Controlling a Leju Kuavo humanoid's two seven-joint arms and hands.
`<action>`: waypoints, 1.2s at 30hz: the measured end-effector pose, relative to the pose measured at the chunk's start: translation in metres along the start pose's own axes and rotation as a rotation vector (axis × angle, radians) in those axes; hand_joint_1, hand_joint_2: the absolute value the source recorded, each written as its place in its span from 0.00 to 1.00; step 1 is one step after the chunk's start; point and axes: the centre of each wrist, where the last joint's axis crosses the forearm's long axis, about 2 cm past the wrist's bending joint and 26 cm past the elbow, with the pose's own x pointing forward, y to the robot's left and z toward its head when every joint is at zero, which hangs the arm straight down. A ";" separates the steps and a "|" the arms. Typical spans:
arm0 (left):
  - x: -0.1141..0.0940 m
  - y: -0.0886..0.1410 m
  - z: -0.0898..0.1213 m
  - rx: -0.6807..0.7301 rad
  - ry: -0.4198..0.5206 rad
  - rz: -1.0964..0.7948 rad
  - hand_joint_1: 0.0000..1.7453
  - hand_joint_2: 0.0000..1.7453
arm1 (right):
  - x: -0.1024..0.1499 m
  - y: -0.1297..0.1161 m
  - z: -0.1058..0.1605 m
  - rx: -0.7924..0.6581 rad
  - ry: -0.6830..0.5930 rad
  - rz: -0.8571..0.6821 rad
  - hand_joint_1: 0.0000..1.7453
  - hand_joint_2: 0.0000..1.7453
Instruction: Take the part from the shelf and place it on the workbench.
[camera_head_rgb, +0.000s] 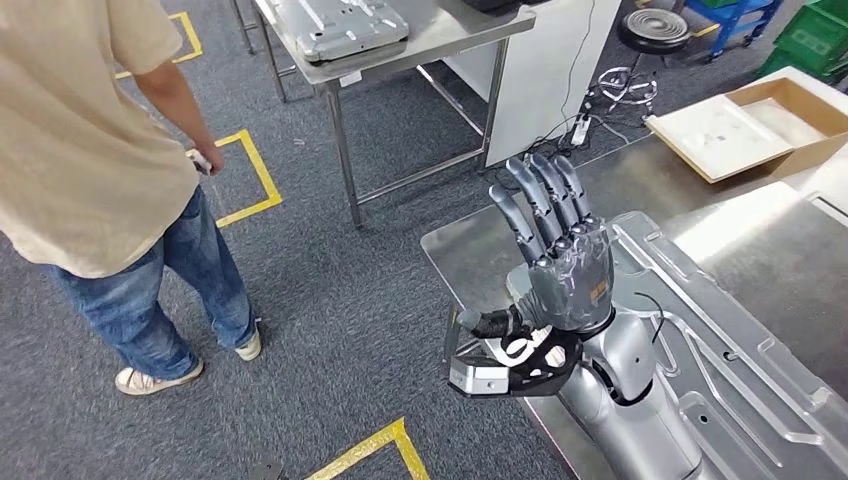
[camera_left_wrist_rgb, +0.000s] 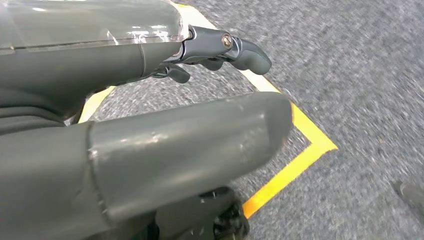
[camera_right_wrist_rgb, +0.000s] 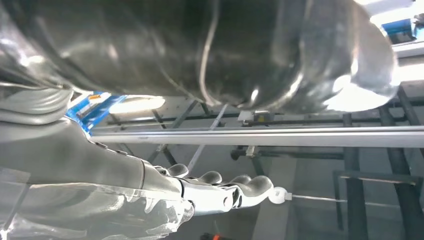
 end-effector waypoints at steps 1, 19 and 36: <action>0.000 0.000 0.000 0.000 0.001 0.001 0.00 0.00 | 0.000 0.000 -0.002 0.001 -0.007 0.001 0.00 0.00; -0.002 0.009 -0.001 0.017 -0.012 -0.010 0.00 0.00 | -0.001 0.001 -0.023 -0.037 -0.057 0.021 0.00 0.00; -0.013 0.026 0.003 0.049 0.021 -0.030 0.00 0.00 | -0.004 -0.001 -0.033 -0.069 -0.081 0.040 0.00 0.00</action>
